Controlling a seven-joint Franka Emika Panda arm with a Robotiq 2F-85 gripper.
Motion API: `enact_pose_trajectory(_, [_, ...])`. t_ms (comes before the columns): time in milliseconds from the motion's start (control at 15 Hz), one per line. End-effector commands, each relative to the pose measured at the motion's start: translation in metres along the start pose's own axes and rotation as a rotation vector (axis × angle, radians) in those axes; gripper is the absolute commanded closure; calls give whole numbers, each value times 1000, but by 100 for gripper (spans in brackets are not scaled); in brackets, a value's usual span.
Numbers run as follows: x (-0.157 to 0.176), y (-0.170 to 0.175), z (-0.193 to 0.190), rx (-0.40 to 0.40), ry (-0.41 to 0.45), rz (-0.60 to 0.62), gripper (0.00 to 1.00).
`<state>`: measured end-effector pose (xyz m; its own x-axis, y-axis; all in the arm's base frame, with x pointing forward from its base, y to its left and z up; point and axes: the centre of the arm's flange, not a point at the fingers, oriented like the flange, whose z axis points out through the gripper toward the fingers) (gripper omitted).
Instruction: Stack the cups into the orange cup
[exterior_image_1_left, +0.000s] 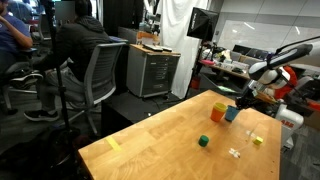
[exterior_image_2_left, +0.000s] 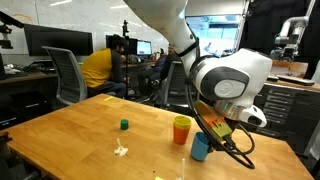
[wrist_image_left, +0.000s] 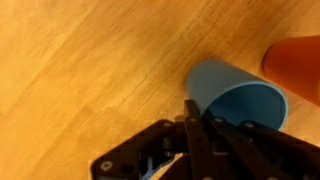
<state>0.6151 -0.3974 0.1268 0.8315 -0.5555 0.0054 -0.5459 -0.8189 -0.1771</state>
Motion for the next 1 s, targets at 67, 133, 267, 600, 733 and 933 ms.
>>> enact_pose_trajectory(67, [-1,-8,-21,-18,-13,-31,98])
enact_pose_trajectory(133, [-3,-10,-26,-37,-10,-36,98])
enact_pose_trajectory(267, [-6,-18,-40,-57,5,-56,98])
enact_pose_trajectory(600, [-12,-47,-80,-80,43,-111,98])
enact_pose_trajectory(733, [-12,-61,-92,-92,58,-135,98])
enact_pose_trajectory(933, [-9,-71,-111,-112,82,-174,98])
